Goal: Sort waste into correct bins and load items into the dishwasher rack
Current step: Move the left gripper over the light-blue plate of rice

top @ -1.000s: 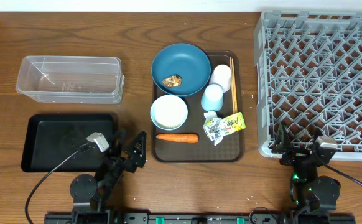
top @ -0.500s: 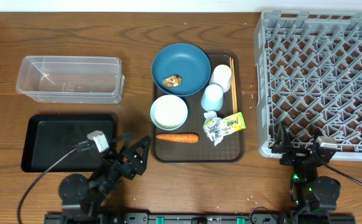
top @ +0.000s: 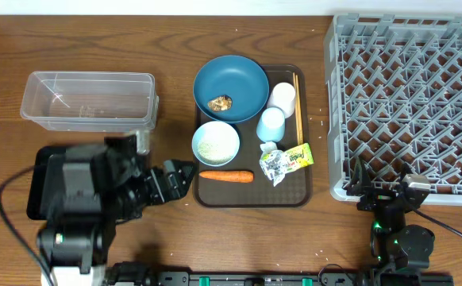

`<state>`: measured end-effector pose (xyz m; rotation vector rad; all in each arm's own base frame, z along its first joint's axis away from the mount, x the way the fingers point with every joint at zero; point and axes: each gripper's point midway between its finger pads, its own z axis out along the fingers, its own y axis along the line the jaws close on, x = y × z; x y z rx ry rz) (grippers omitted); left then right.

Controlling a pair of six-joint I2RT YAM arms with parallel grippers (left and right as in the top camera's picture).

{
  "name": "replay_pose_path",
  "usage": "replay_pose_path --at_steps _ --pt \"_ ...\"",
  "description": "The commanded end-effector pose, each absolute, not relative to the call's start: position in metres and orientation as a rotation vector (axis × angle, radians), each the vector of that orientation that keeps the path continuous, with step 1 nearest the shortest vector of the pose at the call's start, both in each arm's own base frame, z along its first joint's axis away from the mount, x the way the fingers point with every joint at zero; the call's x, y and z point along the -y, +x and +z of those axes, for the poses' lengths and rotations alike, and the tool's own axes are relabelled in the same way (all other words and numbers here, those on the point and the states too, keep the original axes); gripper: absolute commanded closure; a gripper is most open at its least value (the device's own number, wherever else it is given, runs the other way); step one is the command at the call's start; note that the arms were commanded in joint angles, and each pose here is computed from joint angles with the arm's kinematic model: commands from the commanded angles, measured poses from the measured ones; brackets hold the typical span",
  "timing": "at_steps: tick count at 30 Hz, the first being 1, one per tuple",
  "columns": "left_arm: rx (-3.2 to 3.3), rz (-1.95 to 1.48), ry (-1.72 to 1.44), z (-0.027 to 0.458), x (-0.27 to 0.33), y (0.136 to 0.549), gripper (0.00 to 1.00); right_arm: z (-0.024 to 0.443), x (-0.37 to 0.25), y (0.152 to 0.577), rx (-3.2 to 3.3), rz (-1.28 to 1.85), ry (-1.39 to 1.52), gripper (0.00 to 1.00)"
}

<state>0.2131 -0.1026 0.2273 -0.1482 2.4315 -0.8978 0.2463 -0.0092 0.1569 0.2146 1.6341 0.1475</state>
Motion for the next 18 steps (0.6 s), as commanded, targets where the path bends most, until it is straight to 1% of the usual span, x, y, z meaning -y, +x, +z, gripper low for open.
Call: replay_pose_path --at_steps 1,5,9,13,16,18 --pt "-2.465 -0.696 -0.006 0.233 0.101 0.222 0.02 0.157 0.012 0.246 -1.632 0.139 0.219 0.01" --pt "-2.464 -0.533 0.126 0.231 0.113 0.227 0.02 0.157 0.012 0.246 -1.632 0.139 0.219 0.01" --pt "-2.402 -0.326 0.194 0.232 0.117 0.242 0.02 0.155 0.012 0.246 -1.638 0.139 0.220 0.01" --pt "-2.376 -0.341 0.221 0.232 0.132 0.253 0.02 0.155 0.012 0.246 -1.638 0.139 0.220 0.01" --pt "-2.384 -0.391 0.115 0.230 0.138 0.264 0.02 0.155 0.012 0.246 -1.638 0.139 0.220 0.01" --pt "-2.391 -0.417 0.114 0.226 0.145 0.270 0.02 0.155 0.012 0.246 -1.638 0.139 0.220 0.01"
